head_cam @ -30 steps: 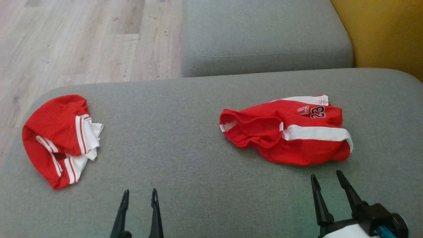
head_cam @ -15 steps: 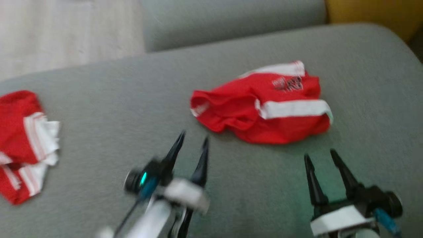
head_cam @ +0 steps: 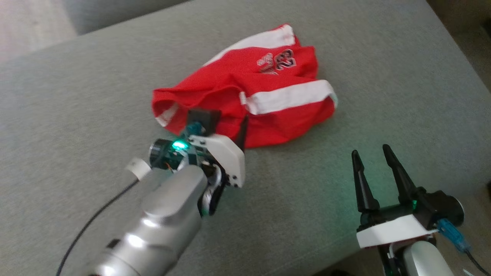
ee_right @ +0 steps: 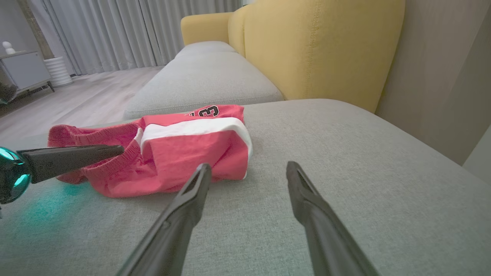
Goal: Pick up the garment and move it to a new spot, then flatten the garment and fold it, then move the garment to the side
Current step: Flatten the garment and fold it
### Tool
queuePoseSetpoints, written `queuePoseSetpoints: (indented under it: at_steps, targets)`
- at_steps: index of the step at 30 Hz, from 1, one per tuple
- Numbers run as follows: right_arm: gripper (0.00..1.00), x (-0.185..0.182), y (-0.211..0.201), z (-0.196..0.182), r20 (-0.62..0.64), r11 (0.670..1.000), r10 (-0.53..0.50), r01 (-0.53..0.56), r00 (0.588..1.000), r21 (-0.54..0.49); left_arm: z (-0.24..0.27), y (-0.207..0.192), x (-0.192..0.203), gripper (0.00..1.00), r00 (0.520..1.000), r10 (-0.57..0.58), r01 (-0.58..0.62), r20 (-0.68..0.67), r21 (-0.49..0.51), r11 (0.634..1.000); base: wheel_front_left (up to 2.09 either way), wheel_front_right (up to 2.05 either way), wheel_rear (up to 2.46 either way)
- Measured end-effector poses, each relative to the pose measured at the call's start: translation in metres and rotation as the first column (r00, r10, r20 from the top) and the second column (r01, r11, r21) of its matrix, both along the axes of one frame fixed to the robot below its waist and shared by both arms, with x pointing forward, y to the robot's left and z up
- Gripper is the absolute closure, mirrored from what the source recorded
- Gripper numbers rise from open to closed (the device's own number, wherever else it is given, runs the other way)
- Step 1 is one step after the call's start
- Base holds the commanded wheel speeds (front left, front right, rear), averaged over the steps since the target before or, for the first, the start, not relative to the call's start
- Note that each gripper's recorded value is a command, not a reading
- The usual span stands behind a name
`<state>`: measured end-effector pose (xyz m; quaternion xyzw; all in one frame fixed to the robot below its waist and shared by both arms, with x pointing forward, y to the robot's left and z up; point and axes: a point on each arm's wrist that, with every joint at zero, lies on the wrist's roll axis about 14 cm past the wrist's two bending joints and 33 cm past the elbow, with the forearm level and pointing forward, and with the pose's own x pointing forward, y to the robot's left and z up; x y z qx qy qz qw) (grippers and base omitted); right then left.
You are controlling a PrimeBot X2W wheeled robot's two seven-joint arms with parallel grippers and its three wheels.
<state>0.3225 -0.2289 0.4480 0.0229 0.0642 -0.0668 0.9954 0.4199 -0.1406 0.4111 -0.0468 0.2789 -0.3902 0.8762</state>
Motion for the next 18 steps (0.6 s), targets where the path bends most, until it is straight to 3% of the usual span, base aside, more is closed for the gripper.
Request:
queuePoseSetpoints:
  at_steps: [9, 18]
  targets:
    - [0.0, -0.009, -0.012, -0.01, -0.044, 0.999, -0.049, 0.049, 0.998, 0.002, -0.018, -0.01, 0.022, 0.0, 0.996, 0.041, -0.041, -0.079, -0.005, 0.999, 0.0, 0.0, 0.0]
    - [0.0, -0.008, -0.006, -0.009, -0.038, 0.999, -0.031, 0.031, 0.999, 0.006, -0.004, -0.017, 0.024, 0.0, 0.999, 0.013, -0.016, -0.052, -0.041, 0.999, 0.0, 0.0, 0.0]
